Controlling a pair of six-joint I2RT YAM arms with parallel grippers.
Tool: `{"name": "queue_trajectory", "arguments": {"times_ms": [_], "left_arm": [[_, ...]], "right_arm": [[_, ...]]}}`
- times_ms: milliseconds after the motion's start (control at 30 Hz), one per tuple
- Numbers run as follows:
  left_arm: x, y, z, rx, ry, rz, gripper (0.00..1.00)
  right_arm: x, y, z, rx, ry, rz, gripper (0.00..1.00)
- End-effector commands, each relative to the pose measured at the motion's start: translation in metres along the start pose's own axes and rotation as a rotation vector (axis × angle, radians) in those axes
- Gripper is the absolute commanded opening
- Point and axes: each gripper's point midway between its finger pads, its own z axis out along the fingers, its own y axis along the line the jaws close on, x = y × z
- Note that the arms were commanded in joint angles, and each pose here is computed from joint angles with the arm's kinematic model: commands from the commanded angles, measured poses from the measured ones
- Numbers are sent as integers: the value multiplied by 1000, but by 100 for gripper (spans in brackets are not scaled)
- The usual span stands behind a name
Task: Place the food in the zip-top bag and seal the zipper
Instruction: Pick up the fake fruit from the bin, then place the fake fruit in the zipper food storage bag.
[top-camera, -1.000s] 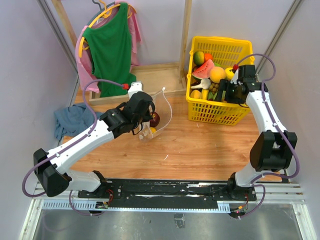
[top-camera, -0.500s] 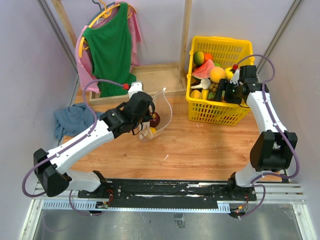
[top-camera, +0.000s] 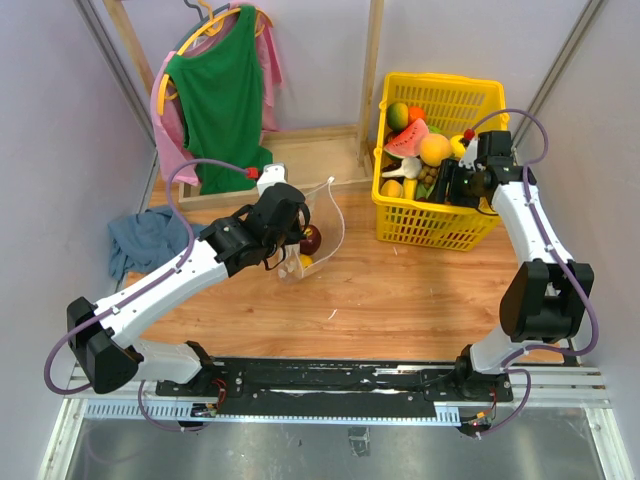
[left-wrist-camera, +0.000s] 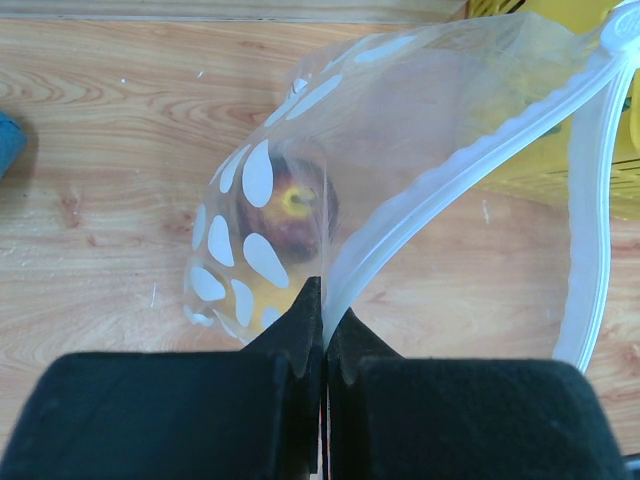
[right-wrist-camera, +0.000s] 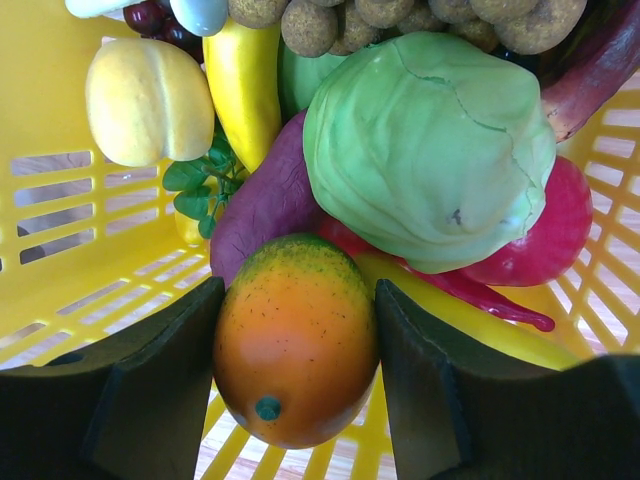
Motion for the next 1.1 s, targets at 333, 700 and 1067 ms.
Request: {"name": "queue_trajectory", "arguments": {"times_ms": [333, 700, 1067], "left_arm": [[-17, -19, -4, 72, -31, -45, 0], [-19, -28, -8, 120, -25, -58, 0], [-15, -31, -5, 122, -10, -75, 0]], "right_arm": [[-36, 23, -69, 29, -317, -85, 6], [-57, 89, -137, -124, -588, -190, 1], [-30, 205, -189, -462, -704, -366, 1]]}}
